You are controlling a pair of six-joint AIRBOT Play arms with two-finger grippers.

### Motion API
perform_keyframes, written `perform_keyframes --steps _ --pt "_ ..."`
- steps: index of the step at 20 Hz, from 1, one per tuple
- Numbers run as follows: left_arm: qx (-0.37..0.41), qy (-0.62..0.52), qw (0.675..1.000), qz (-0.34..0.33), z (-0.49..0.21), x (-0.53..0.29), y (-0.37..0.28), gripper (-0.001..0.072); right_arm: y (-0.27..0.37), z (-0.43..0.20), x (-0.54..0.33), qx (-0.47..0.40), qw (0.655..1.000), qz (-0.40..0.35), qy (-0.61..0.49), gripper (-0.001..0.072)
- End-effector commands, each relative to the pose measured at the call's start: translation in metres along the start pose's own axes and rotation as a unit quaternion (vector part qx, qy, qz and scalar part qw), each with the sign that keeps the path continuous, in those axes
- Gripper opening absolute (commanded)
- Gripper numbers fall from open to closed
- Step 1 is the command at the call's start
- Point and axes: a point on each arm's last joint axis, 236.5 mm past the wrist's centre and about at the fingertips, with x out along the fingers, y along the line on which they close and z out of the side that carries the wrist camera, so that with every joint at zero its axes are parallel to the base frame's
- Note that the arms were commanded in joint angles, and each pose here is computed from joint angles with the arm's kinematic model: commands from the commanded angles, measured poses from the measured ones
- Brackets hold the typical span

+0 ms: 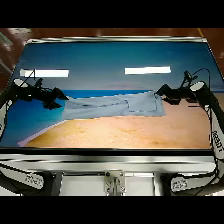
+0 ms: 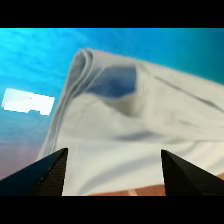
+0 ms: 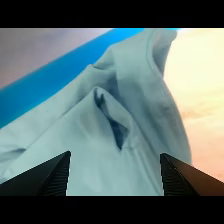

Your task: Fold the shirts.

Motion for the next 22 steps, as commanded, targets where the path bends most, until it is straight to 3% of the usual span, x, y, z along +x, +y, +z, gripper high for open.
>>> perform_keyframes --steps 1,11,15,17,18,19,20,21,22 --pt "0.016 0.033 0.999 -0.002 -0.018 -0.007 -0.004 0.0719 -0.033 -0.018 -0.013 -0.043 0.997 -0.040 0.048 0.0702" --pt "0.132 0.034 0.990 -0.023 -0.057 0.001 -0.085 0.0714 -0.031 -0.039 0.034 0.086 0.991 0.037 0.098 0.0700" --pt "0.172 0.000 0.984 -0.037 -0.062 0.025 -0.125 0.0714 -0.019 -0.054 0.044 0.085 0.988 0.043 0.122 0.0683" --pt "0.170 -0.029 0.983 -0.068 -0.059 0.030 -0.153 0.0714 -0.009 -0.062 0.051 0.071 0.988 0.043 0.130 0.0487" --pt "0.165 -0.040 0.982 -0.084 -0.058 0.031 -0.164 0.0714 -0.006 -0.062 0.053 0.063 0.989 0.041 0.127 0.0334" --pt "0.159 -0.052 0.981 -0.097 -0.055 0.032 -0.174 0.0712 -0.002 -0.060 0.052 0.064 0.989 0.044 0.123 0.0102" --pt "0.155 -0.060 0.980 -0.107 -0.054 0.032 -0.181 0.0699 0.003 -0.058 0.047 0.060 0.990 0.049 0.119 0.0055" --pt "0.151 -0.067 0.979 -0.117 -0.053 0.034 -0.188 0.0528 0.009 -0.055 0.040 0.045 0.991 0.054 0.113 0.0054" --pt "0.153 -0.073 0.978 -0.121 -0.054 0.036 -0.194 0.0269 0.014 -0.047 0.027 0.028 0.993 0.056 0.100 0.0054"
